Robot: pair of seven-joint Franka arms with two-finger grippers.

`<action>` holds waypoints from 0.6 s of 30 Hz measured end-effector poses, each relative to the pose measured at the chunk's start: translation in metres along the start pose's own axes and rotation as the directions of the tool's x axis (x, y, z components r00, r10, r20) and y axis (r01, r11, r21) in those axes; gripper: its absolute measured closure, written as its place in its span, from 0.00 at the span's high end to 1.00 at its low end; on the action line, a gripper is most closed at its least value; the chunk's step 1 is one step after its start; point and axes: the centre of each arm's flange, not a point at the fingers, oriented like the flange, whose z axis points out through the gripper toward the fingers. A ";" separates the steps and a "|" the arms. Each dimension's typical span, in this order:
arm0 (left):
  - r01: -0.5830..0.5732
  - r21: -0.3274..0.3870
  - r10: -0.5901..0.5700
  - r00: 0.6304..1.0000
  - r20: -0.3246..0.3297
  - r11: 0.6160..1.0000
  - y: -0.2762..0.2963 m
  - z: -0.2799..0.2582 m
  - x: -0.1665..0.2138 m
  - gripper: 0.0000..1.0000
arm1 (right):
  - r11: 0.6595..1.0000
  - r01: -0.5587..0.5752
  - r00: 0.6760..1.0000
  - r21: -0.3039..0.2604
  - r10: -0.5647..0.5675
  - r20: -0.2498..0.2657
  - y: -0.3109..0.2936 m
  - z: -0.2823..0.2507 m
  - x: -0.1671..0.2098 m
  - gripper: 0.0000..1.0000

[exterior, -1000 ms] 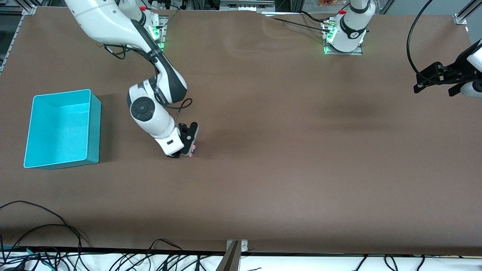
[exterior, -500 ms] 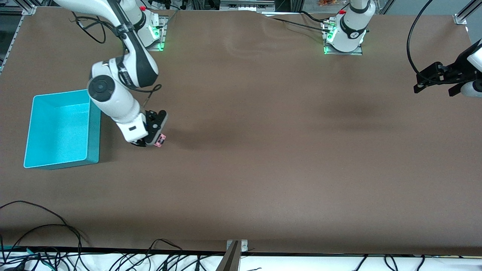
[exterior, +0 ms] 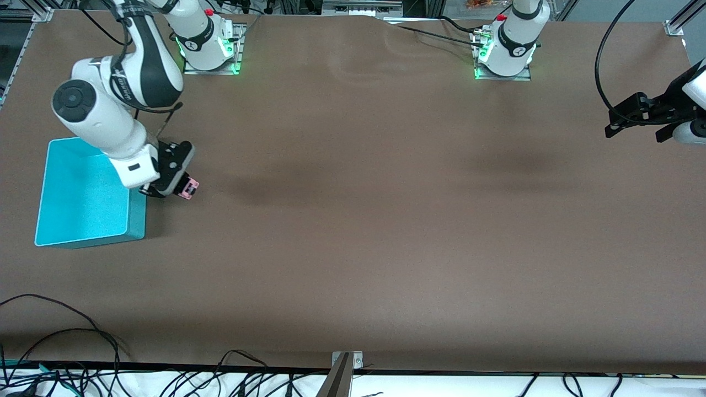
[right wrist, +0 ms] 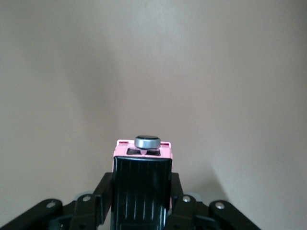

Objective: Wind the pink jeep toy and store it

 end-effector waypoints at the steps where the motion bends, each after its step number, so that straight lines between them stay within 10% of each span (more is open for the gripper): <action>1: 0.000 0.000 0.000 1.000 0.002 1.000 0.000 0.001 0.001 1.00 | 1.000 0.002 1.000 0.003 -0.002 0.003 0.001 0.001 -0.010 0.52; 18: 0.000 0.000 0.000 1.000 0.005 1.000 0.000 0.004 0.003 1.00 | 0.969 0.241 0.970 0.056 -0.241 0.004 0.029 0.020 -0.148 0.52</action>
